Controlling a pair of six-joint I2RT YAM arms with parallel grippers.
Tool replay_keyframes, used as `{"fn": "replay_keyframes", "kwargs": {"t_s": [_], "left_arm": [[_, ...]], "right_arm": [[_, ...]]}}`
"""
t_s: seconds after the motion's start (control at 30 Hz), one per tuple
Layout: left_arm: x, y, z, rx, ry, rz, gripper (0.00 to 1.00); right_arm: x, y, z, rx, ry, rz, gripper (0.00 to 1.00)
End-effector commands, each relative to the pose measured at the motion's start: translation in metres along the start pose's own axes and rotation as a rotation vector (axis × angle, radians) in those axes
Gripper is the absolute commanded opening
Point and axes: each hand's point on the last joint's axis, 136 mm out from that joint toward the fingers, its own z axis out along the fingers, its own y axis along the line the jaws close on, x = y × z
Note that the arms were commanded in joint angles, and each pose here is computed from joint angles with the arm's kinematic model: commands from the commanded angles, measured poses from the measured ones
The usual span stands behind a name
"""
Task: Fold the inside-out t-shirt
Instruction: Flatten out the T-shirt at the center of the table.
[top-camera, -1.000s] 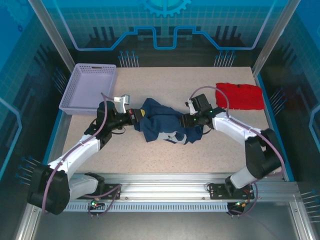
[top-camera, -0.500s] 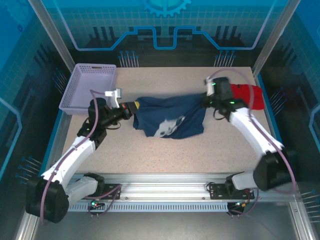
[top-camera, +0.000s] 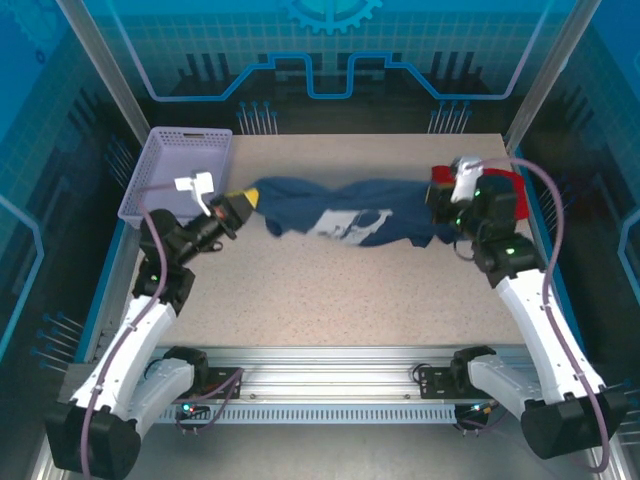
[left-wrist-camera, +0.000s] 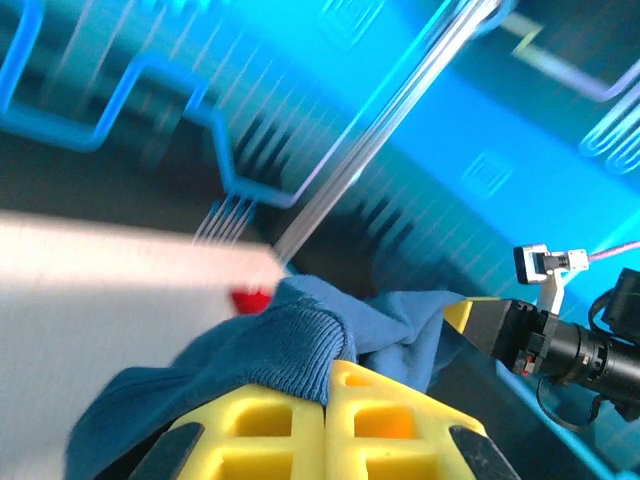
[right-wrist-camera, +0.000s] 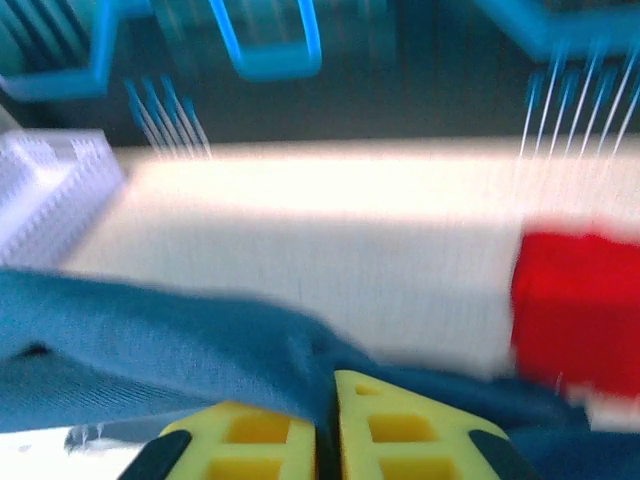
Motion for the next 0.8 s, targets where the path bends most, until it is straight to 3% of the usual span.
{"fn": "replay_keyframes", "kwargs": {"t_s": [0.0, 0.1, 0.2, 0.33, 0.53, 0.67, 0.77], "left_arm": [[0.077, 0.049, -0.012, -0.103, 0.174, -0.16, 0.0], [0.117, 0.062, -0.02, -0.133, 0.253, -0.238, 0.0], [0.137, 0.061, -0.021, -0.134, 0.304, -0.258, 0.0], [0.139, 0.059, -0.02, -0.131, 0.316, -0.258, 0.0], [0.135, 0.06, -0.02, -0.15, 0.307, -0.242, 0.0], [0.132, 0.061, -0.019, -0.161, 0.303, -0.229, 0.0], [0.132, 0.063, -0.02, -0.179, 0.304, -0.231, 0.0]], "right_arm": [[0.106, -0.002, 0.015, 0.003, 0.259, 0.123, 0.2], [0.155, 0.011, 0.023, -0.027, 0.366, 0.104, 0.33], [0.158, 0.052, 0.035, -0.145, 0.359, -0.06, 0.45], [0.157, 0.113, 0.057, -0.298, 0.359, -0.336, 0.54], [0.171, 0.164, 0.096, -0.386, 0.4, -0.622, 0.68], [0.192, 0.168, 0.124, -0.382, 0.456, -0.698, 0.69], [0.202, 0.168, 0.143, -0.368, 0.491, -0.739, 0.65]]}}
